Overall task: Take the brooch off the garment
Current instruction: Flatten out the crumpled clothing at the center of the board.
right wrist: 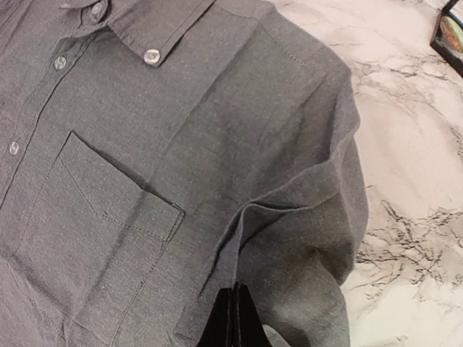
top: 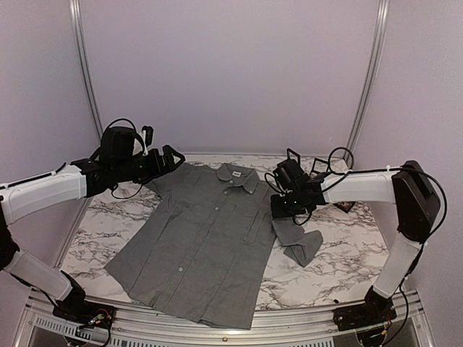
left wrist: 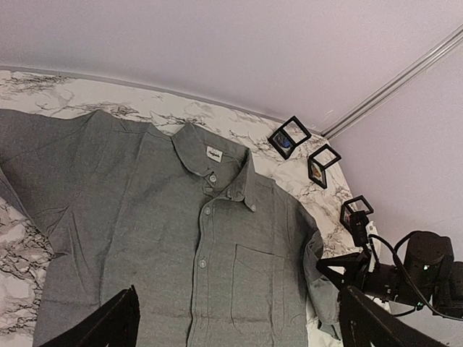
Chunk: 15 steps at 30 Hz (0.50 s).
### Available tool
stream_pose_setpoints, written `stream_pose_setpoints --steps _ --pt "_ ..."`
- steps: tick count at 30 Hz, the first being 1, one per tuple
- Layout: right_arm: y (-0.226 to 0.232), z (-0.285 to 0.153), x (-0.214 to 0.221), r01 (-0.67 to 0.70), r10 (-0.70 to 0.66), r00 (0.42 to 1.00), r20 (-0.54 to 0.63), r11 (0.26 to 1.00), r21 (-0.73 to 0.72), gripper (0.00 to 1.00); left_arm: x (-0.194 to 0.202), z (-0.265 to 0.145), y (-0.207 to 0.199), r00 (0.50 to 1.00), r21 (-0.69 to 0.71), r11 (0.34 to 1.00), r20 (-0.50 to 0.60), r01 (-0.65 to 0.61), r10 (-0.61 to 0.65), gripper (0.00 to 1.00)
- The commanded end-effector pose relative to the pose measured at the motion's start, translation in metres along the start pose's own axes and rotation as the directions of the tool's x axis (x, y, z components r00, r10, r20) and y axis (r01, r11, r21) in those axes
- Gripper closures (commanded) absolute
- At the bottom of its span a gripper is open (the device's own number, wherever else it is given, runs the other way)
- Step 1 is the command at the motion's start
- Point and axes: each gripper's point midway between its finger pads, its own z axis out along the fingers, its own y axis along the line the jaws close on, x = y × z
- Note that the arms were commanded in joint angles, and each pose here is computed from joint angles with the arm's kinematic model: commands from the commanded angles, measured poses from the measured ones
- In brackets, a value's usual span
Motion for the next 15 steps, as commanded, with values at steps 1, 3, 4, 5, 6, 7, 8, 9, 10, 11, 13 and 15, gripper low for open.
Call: stream_pose_setpoints --steps 1,3,4,5,6,7,8,9,10,11,13,15 --pt "-0.044 -0.029 -0.027 -0.092 0.084 0.993 0.082 0.992 0.088 1.0 -0.005 0.001 -0.003 1.0 0.021 1.0 0.004 -0.004 0.004 0.01" --pt "-0.062 -0.032 -0.024 -0.127 0.118 0.989 0.086 0.986 0.109 1.0 -0.004 0.002 -0.003 1.0 0.025 1.0 -0.001 -0.004 0.004 0.01" --pt "-0.071 -0.031 -0.021 -0.141 0.132 0.988 0.083 0.982 0.121 1.0 -0.004 0.003 -0.002 1.0 0.025 1.0 -0.004 -0.004 0.004 0.01" --pt "-0.078 -0.03 -0.018 -0.151 0.141 0.987 0.078 0.979 0.134 1.0 -0.003 0.004 -0.002 1.0 0.025 1.0 -0.008 -0.003 0.003 0.01" --pt "-0.085 -0.029 -0.016 -0.162 0.153 0.986 0.074 0.976 0.145 1.0 -0.003 0.005 -0.001 1.0 0.028 1.0 -0.011 -0.003 0.003 0.01" --pt "-0.091 -0.027 -0.012 -0.168 0.16 0.985 0.065 0.973 0.158 1.0 -0.003 0.005 -0.002 1.0 0.029 1.0 -0.013 -0.003 0.003 0.01" --pt "-0.096 -0.026 -0.008 -0.178 0.171 0.984 0.057 0.97 0.169 1.0 -0.003 0.005 -0.001 1.0 0.029 1.0 -0.013 -0.004 0.005 0.01" --pt "-0.101 -0.024 -0.005 -0.184 0.177 0.983 0.051 0.967 0.178 1.0 -0.003 0.005 -0.001 1.0 0.03 1.0 -0.013 -0.005 0.005 0.01" --pt "-0.105 -0.024 -0.001 -0.188 0.184 0.982 0.042 0.963 0.192 1.0 -0.004 0.005 -0.001 1.0 0.031 1.0 -0.012 -0.005 0.005 0.01" --pt "-0.11 -0.024 0.003 -0.194 0.191 0.981 0.035 0.958 0.209 1.0 -0.004 0.004 -0.001 1.0 0.03 1.0 -0.012 -0.006 0.006 0.01" --pt "-0.12 -0.024 0.011 -0.208 0.209 0.978 0.022 0.95 0.233 1.0 -0.005 0.003 0.0 1.0 0.027 1.0 -0.012 -0.009 0.009 0.01" --pt "-0.127 -0.026 0.02 -0.22 0.224 0.974 0.012 0.943 0.248 1.0 -0.005 0.003 0.001 1.0 0.026 1.0 -0.015 -0.009 0.009 0.01"
